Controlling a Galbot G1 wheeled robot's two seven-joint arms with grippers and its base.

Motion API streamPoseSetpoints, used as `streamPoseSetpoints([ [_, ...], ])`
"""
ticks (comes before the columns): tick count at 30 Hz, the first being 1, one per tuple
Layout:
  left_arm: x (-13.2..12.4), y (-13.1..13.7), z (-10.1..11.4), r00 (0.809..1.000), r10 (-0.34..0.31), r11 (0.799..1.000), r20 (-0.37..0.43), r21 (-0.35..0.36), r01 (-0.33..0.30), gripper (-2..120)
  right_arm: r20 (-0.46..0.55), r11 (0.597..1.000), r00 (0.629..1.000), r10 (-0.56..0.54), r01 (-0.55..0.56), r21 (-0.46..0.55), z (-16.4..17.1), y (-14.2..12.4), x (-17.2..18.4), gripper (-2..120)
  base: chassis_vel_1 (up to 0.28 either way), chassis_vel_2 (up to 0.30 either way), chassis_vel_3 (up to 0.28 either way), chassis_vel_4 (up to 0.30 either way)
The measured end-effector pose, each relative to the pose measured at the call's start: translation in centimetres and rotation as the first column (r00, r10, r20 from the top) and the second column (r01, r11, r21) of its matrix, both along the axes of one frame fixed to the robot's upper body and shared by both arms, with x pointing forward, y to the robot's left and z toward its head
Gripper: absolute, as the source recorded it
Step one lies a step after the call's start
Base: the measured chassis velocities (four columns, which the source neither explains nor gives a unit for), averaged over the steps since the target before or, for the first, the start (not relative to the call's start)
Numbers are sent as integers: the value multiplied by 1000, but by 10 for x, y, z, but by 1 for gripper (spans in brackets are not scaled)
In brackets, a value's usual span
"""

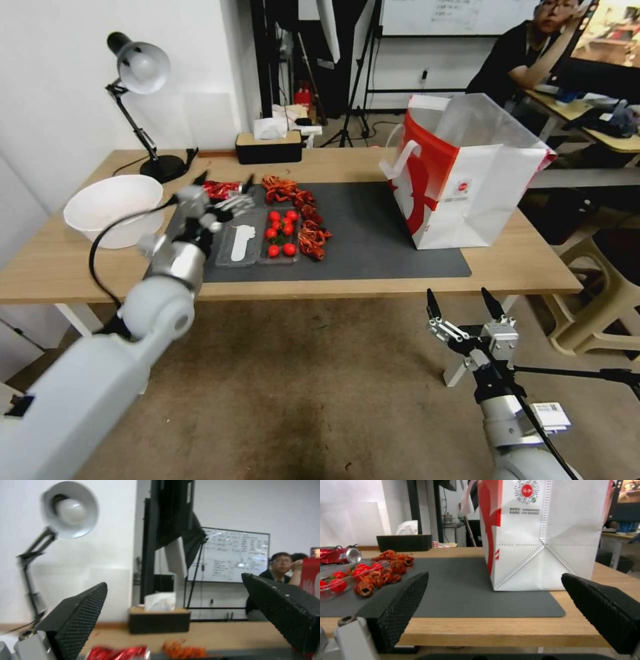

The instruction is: Pick up the trash from the table and place it into the takeout bag.

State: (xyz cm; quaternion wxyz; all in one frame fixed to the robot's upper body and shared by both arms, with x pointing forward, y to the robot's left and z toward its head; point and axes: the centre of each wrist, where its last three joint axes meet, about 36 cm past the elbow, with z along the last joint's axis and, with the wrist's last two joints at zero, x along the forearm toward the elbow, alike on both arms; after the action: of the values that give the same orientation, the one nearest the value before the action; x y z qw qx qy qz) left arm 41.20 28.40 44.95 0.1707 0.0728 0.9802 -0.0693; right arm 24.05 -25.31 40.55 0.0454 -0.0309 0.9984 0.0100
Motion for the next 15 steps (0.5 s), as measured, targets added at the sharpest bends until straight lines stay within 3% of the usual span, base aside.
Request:
streamPoseSetpoints([
  [2,-29,7,-24,1000,31,1000,-2,4,-31,100,-4,1000,1000,1,-1,1,-1,1,-1,100,0,0,0,0],
  [6,-53,11,-45,999,51,999,-1,7,-51,100,-7,1000,1000,2,-2,1,-2,1,-1,100,0,0,0,0],
  [8,-73,17,-66,998,68,996,16,51,-69,100,-10,1000,1000,3,-3,3,-4,2,-1,100,0,0,0,0],
  [15,-117,27,-90,994,97,992,-47,86,-93,100,-12,1000,1000,10,-10,6,-5,4,-1,100,0,0,0,0],
])
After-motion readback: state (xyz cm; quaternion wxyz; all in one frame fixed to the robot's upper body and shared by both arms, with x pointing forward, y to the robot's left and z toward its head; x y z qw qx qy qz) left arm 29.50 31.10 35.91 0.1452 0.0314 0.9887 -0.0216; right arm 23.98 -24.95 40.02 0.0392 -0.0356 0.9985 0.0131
